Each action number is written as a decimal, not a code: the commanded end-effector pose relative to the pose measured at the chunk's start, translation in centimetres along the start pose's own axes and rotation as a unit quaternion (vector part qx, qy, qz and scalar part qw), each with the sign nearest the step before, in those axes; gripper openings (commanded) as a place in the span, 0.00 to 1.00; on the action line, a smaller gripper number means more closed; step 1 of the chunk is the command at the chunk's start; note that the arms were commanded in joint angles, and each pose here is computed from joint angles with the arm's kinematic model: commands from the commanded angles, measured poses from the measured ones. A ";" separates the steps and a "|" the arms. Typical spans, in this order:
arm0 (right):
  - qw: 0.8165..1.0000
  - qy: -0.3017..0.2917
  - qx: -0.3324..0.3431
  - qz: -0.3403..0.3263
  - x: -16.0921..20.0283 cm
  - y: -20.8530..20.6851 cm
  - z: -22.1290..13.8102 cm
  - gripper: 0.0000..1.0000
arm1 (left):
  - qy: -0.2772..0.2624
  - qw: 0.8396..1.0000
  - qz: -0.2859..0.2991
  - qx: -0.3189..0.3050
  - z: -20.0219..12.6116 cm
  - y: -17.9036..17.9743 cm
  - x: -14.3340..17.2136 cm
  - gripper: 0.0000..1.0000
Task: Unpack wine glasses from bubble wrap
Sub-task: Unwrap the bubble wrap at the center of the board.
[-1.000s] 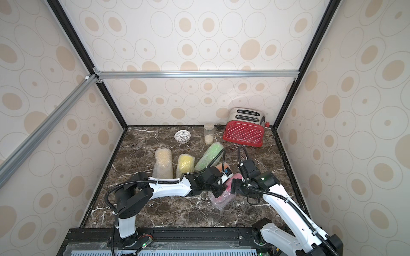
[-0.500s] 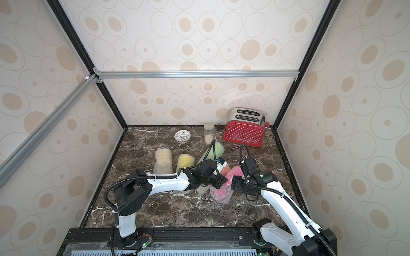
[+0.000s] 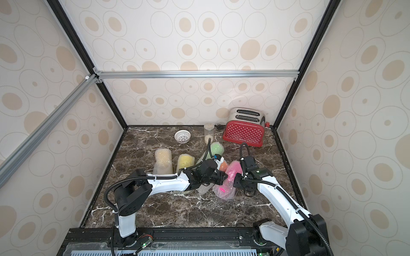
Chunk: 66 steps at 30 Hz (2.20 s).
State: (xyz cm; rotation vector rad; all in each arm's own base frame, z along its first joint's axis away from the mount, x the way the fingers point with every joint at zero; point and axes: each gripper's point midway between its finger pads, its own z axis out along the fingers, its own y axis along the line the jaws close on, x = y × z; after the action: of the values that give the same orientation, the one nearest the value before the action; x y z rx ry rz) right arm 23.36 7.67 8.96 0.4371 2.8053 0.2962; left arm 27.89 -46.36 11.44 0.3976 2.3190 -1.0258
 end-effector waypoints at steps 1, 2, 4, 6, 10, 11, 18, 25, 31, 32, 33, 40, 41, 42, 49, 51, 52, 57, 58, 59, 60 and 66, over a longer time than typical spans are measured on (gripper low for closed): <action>1.000 -0.013 0.014 0.014 -0.5 -1.0 0.4 0.39 | -0.041 0.999 -0.017 0.006 -0.6 -0.9 -1.8 0.00; 1.000 -0.015 0.013 0.013 -0.7 -1.1 0.6 0.36 | -0.040 0.999 -0.018 0.008 -0.5 -1.0 -1.8 0.00; 1.000 -0.020 0.007 0.008 -1.0 -1.0 0.9 0.32 | -0.039 0.999 -0.018 0.010 -0.4 -1.1 -1.7 0.00; 1.000 -0.026 -0.002 -0.004 -1.5 -0.5 1.1 0.27 | -0.036 0.999 -0.019 0.008 -0.4 -1.1 -1.6 0.00; 0.998 -0.051 -0.026 -0.032 -3.0 0.7 1.3 0.17 | -0.038 0.999 -0.024 -0.003 -0.5 -0.5 -1.5 0.00; 0.997 -0.053 -0.030 -0.039 -3.3 0.9 1.5 0.13 | -0.038 0.999 -0.024 -0.004 -0.5 -0.5 -1.4 0.00; 0.991 -0.051 -0.075 -0.094 -4.2 3.1 1.7 0.00 | 0.002 1.000 -0.002 -0.010 0.5 -0.7 -0.8 0.20; 0.982 -0.041 -0.110 -0.146 -3.7 4.4 1.3 0.00 | 0.009 0.999 0.017 -0.026 0.0 0.0 -1.8 0.50; 0.978 -0.026 -0.137 -0.156 -3.0 5.1 1.5 0.00 | 0.036 0.999 0.033 -0.011 0.9 1.2 -1.9 0.53; 0.978 -0.025 -0.137 -0.158 -2.9 5.1 1.5 0.00 | 0.040 0.998 0.039 -0.005 1.1 1.2 -1.9 0.53; 0.977 -0.023 -0.137 -0.159 -2.8 5.2 1.5 0.00 | 0.044 0.998 0.042 0.002 1.2 1.2 -1.9 0.53; 0.981 -0.025 -0.102 -0.160 -3.0 4.0 1.2 0.00 | 0.065 0.995 0.064 0.041 1.5 1.2 -2.5 0.68; 0.983 -0.024 -0.094 -0.158 -3.0 3.7 1.2 0.00 | 0.067 0.995 0.066 0.043 1.5 1.3 -2.6 0.69; 0.983 -0.020 -0.089 -0.157 -2.9 3.5 1.1 0.00 | 0.068 0.994 0.068 0.046 1.5 1.4 -2.8 0.69; 0.989 0.001 -0.039 -0.143 -2.3 1.6 1.1 0.01 | 0.093 0.988 0.080 0.092 2.3 0.3 -2.9 0.69; 0.990 0.007 -0.028 -0.141 -2.3 1.3 1.2 0.01 | 0.100 0.988 0.081 0.089 2.7 0.5 -2.6 0.69; 0.990 0.010 -0.022 -0.140 -2.3 1.1 1.3 0.02 | 0.105 0.988 0.082 0.081 3.0 0.9 -2.4 0.69; 0.991 0.014 -0.010 -0.136 -2.2 0.7 1.5 0.04 | 0.114 0.987 0.091 0.072 3.9 1.4 -1.7 0.70; 0.991 0.013 -0.011 -0.136 -2.3 0.7 1.5 0.04 | 0.118 0.986 0.094 0.072 4.2 1.4 -1.5 0.70; 0.991 0.013 -0.010 -0.136 -2.3 0.7 1.5 0.04 | 0.123 0.985 0.096 0.073 4.5 1.4 -1.2 0.70; 0.991 0.014 -0.009 -0.136 -2.3 0.6 1.5 0.04 | 0.126 0.985 0.097 0.073 4.6 1.4 -1.0 0.69; 0.991 0.013 -0.007 -0.130 -2.5 0.4 1.6 0.06 | 0.131 0.983 0.087 0.090 5.0 1.0 -0.2 0.56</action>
State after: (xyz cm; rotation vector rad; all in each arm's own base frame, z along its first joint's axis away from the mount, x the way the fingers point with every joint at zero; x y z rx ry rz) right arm 26.09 8.05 7.95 0.0334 2.8309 0.2889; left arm 30.65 -49.04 8.47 0.8130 2.3724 -1.1390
